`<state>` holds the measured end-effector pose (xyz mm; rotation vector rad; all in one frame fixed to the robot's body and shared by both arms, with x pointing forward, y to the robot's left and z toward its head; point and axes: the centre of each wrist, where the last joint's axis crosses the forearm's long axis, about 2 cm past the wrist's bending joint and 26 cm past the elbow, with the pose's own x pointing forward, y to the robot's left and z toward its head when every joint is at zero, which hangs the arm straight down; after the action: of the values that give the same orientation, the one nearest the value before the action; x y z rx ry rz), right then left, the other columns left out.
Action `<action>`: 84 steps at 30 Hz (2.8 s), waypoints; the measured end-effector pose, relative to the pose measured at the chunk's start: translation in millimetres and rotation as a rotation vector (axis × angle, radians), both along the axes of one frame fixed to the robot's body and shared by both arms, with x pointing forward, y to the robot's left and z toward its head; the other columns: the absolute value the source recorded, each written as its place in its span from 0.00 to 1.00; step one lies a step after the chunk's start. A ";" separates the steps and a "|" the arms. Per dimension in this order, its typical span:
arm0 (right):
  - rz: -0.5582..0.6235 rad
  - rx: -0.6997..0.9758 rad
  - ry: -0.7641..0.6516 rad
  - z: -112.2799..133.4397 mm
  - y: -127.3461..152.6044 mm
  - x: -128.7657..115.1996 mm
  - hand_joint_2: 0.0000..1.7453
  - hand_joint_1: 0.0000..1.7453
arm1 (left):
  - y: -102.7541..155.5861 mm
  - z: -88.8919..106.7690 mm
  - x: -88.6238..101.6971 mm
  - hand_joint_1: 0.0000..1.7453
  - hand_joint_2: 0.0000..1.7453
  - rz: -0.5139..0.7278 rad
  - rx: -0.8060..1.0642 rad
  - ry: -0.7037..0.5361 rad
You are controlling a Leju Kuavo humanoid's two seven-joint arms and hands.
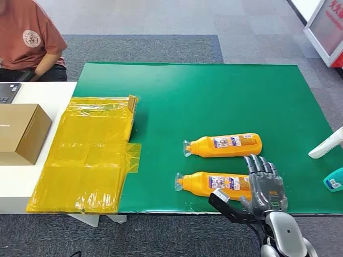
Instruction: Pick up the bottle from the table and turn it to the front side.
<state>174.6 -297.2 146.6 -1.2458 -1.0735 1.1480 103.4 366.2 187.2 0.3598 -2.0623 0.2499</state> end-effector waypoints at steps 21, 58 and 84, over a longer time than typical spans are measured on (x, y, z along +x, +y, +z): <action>-0.163 -0.006 0.138 -38.6 -17.4 5.7 1.00 0.00 | -13.2 13.9 3.0 0.00 1.00 -0.052 0.046 -0.022; -0.102 -0.075 0.210 -64.2 9.8 49.3 1.00 1.00 | -33.9 16.6 18.5 0.00 1.00 -0.135 0.029 -0.007; 0.542 1.183 0.080 -20.1 35.8 81.7 1.00 1.00 | -33.5 7.0 71.8 0.00 1.00 -0.201 -0.035 -0.073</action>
<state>256.3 -261.5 126.5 0.0270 -1.6990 0.6701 175.2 332.8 194.2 0.1213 -2.1452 0.1794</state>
